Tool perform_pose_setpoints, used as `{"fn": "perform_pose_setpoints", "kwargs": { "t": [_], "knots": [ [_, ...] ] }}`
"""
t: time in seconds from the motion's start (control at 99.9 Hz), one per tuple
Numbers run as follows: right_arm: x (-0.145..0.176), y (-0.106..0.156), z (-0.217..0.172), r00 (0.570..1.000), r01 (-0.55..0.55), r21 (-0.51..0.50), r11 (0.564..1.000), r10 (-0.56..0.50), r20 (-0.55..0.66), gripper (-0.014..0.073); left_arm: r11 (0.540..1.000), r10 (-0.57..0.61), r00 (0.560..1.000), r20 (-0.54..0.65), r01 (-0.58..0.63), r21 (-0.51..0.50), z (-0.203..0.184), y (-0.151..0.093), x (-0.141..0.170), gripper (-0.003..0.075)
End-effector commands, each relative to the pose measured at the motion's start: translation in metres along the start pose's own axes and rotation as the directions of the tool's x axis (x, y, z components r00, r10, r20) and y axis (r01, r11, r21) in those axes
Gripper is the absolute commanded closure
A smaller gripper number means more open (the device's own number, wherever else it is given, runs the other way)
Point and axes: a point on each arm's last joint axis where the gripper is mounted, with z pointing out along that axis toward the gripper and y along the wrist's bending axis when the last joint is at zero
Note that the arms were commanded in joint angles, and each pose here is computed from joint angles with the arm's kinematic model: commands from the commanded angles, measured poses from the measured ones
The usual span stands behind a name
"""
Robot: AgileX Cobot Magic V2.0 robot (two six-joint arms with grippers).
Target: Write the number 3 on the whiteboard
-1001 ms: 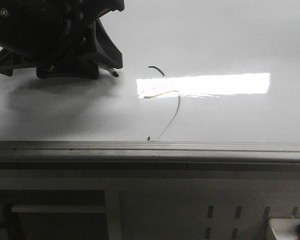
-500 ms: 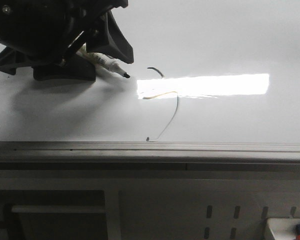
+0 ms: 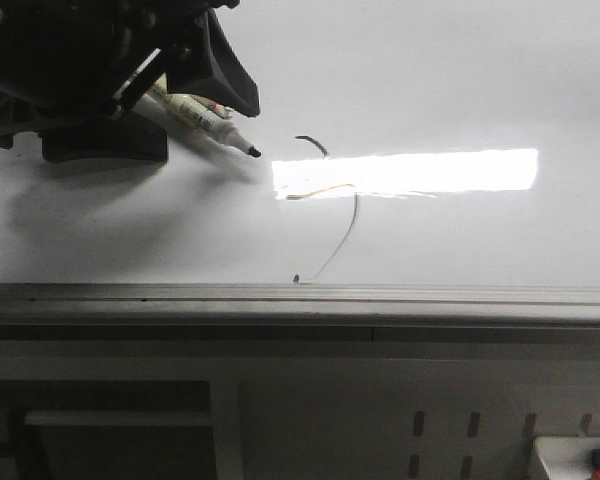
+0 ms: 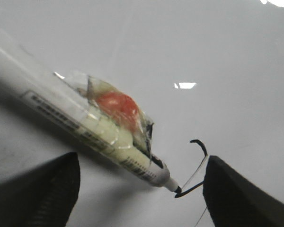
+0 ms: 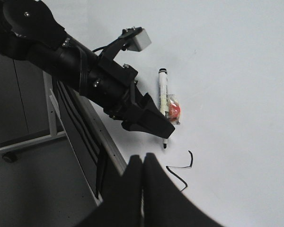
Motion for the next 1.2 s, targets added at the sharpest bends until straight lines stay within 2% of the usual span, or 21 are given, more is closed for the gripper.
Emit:
{"fn": "perform_pose_setpoints", "kwargs": {
  "t": [0.0, 0.881, 1.191],
  "knots": [
    [-0.013, -0.006, -0.003, 0.996, -0.017, 0.052, 0.998, 0.013, 0.088, 0.0659, 0.991, -0.008, 0.987, 0.162, 0.03, -0.13, -0.002, 0.018, -0.018, 0.0169],
    [-0.012, -0.005, -0.004, 0.996, -0.016, 0.048, 0.999, 0.012, 0.084, 0.0659, 0.998, -0.056, 0.96, 0.275, 0.06, -0.005, -0.051, 0.002, -0.038, 0.0174],
    [-0.012, -0.005, -0.004, 0.997, -0.016, 0.045, 0.999, 0.013, 0.08, 0.0659, 0.996, -0.053, 0.947, 0.317, 0.026, 0.089, -0.085, -0.008, -0.043, 0.0174]
  ]
}}
